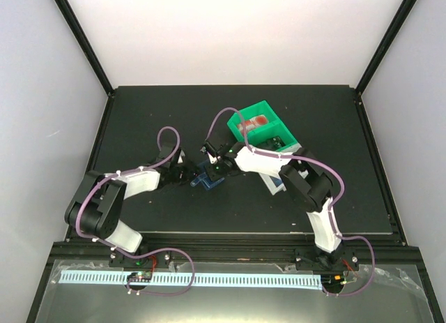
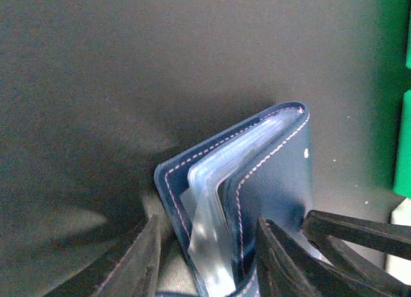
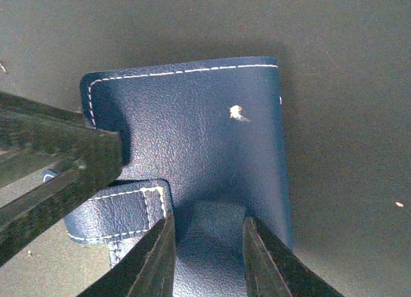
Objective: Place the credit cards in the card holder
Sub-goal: Close the card holder at the center of the board.
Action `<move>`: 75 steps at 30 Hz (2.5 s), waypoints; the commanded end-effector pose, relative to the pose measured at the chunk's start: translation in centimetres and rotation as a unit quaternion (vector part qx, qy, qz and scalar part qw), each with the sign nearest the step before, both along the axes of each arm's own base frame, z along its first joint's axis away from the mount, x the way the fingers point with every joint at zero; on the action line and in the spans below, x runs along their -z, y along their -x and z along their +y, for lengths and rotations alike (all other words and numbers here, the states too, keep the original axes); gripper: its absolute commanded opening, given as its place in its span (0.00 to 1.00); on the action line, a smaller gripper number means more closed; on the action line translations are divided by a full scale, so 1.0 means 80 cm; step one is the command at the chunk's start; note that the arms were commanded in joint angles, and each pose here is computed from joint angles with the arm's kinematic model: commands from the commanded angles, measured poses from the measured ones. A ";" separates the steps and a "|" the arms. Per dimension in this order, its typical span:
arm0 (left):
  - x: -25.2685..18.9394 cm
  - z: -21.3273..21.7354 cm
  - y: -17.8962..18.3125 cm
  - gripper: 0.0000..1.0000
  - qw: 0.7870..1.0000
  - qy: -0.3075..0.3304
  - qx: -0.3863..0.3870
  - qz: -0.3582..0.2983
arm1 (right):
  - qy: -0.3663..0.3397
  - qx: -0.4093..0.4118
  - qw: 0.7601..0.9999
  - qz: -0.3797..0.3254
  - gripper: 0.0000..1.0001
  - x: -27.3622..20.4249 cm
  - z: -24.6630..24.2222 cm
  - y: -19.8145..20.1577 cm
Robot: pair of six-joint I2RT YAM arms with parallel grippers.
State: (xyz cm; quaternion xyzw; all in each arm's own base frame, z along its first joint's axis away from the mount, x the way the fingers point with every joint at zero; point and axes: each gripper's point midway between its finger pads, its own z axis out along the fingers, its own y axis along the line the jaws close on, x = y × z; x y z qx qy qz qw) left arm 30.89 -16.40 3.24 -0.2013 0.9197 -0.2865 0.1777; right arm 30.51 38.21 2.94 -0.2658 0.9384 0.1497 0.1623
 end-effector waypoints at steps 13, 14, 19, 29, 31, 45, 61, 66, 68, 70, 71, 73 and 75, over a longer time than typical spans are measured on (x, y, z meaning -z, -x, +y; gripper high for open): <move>0.075 0.022 0.025 0.11 0.995 -0.057 -0.009 0.078 | -0.080 0.051 0.995 0.007 0.43 -0.044 -0.021 -0.018; 0.078 0.024 0.027 0.09 0.995 -0.063 -0.006 0.080 | -0.077 0.066 0.995 0.007 0.45 -0.043 -0.030 -0.025; 0.092 0.028 0.036 0.07 0.993 -0.076 0.008 0.089 | -0.075 0.073 0.992 0.063 0.52 -0.012 -0.039 -0.025; 0.099 0.019 0.040 0.07 0.994 -0.058 0.022 0.089 | -0.181 0.000 0.969 0.166 0.49 -0.009 0.013 0.015; 0.096 0.017 0.039 0.07 0.995 -0.052 0.026 0.084 | -0.202 -0.002 0.965 0.170 0.42 -0.015 0.019 0.017; -0.027 0.005 0.020 0.63 0.997 -0.016 0.052 -0.056 | -0.034 0.104 0.994 -0.028 0.01 -0.082 -0.095 -0.030; -0.086 0.012 0.044 0.67 0.993 0.000 0.056 -0.105 | 0.126 0.137 0.980 -0.065 0.01 -0.072 -0.154 0.003; -0.074 0.010 0.053 0.69 0.994 0.010 0.058 -0.088 | 0.053 0.109 0.993 -0.010 0.01 -0.055 -0.117 0.026; -0.068 0.011 0.056 0.70 0.995 0.012 0.054 -0.081 | 0.072 0.104 0.992 -0.017 0.01 -0.051 -0.115 0.027; -0.065 0.014 0.057 0.71 0.996 0.009 0.045 -0.075 | 0.098 0.099 0.990 -0.033 0.01 -0.048 -0.115 0.027; -0.065 0.017 0.057 0.71 0.997 0.006 0.039 -0.073 | 0.115 0.098 0.988 -0.043 0.01 -0.046 -0.116 0.027; -0.065 0.024 0.055 0.71 0.997 -0.004 0.019 -0.069 | 0.149 0.093 0.982 -0.066 0.01 -0.044 -0.118 0.028; -0.068 0.033 0.053 0.72 0.998 -0.014 -0.003 -0.069 | 0.176 0.083 0.978 -0.079 0.01 -0.040 -0.116 0.034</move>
